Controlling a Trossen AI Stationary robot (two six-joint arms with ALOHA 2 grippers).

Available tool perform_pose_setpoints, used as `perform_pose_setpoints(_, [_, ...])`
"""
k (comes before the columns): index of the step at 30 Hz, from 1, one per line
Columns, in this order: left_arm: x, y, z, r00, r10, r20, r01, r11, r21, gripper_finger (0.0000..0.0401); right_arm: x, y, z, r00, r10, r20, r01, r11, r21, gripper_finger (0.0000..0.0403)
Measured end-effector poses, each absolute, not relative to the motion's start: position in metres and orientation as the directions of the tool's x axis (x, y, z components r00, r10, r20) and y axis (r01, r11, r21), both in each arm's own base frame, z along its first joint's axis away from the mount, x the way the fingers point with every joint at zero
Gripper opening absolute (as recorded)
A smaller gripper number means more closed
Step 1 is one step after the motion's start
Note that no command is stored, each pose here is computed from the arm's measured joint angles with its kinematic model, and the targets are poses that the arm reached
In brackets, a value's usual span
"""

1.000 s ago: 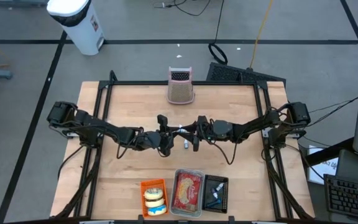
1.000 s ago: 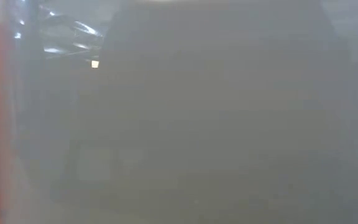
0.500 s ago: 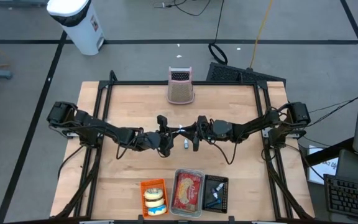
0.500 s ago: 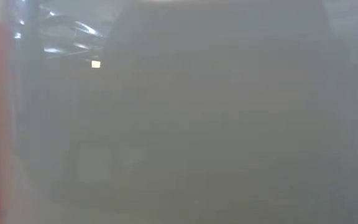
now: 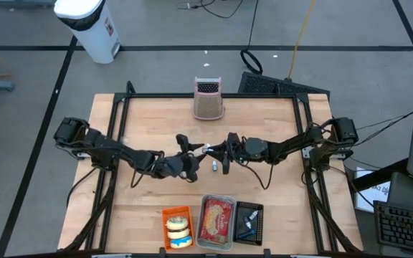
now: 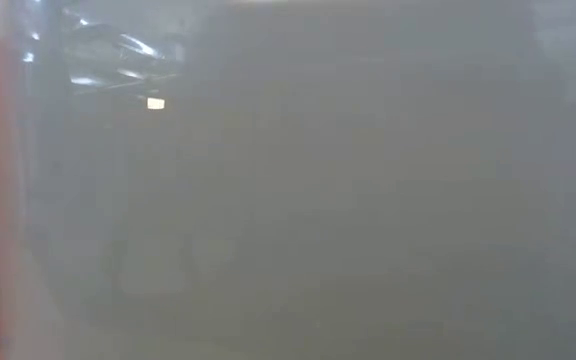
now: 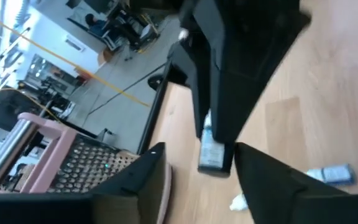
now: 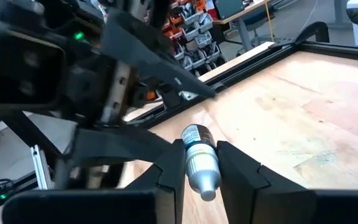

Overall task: Pick & Place Food Item
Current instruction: Put the brown food coloring bottle into the black bin

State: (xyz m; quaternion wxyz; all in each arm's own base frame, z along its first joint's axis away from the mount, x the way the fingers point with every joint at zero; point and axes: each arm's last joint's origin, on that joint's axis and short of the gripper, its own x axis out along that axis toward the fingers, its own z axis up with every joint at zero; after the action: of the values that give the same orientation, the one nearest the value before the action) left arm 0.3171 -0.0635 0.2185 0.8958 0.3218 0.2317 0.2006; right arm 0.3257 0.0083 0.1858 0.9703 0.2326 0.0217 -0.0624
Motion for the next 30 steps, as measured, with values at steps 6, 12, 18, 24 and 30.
perform_pose_setpoints(6, [0.308, -0.073, 0.232, 0.843, 0.464, -0.271, -0.267, 0.800, 0.537, 0.0249, 0.322, 0.013, 0.200, 1.000, 0.005, -0.026, 0.006, 0.913, 0.408, 0.0060])
perform_pose_setpoints(12, [0.303, -0.060, 0.234, 0.862, 0.341, -0.375, -0.200, 0.908, 0.368, 0.0268, 0.299, 0.051, 0.247, 0.981, 0.195, 0.019, -0.191, 0.926, 0.327, 0.0060])
perform_pose_setpoints(18, [0.313, -0.038, 0.217, 0.847, 0.262, -0.462, -0.180, 0.960, 0.214, 0.0269, 0.271, 0.109, 0.278, 0.926, 0.240, -0.293, -0.156, 0.947, 0.281, 0.0060])
perform_pose_setpoints(24, [0.323, -0.019, 0.199, 0.816, 0.263, -0.515, -0.209, 0.965, 0.161, 0.0269, 0.247, 0.158, 0.278, 0.781, 0.307, -0.543, -0.109, 0.924, 0.366, 0.0059])
perform_pose_setpoints(30, [0.330, -0.005, 0.187, 0.798, 0.296, -0.525, -0.271, 0.954, 0.125, 0.0269, 0.235, 0.189, 0.252, 0.664, 0.353, -0.659, -0.042, 0.898, 0.438, 0.0059])
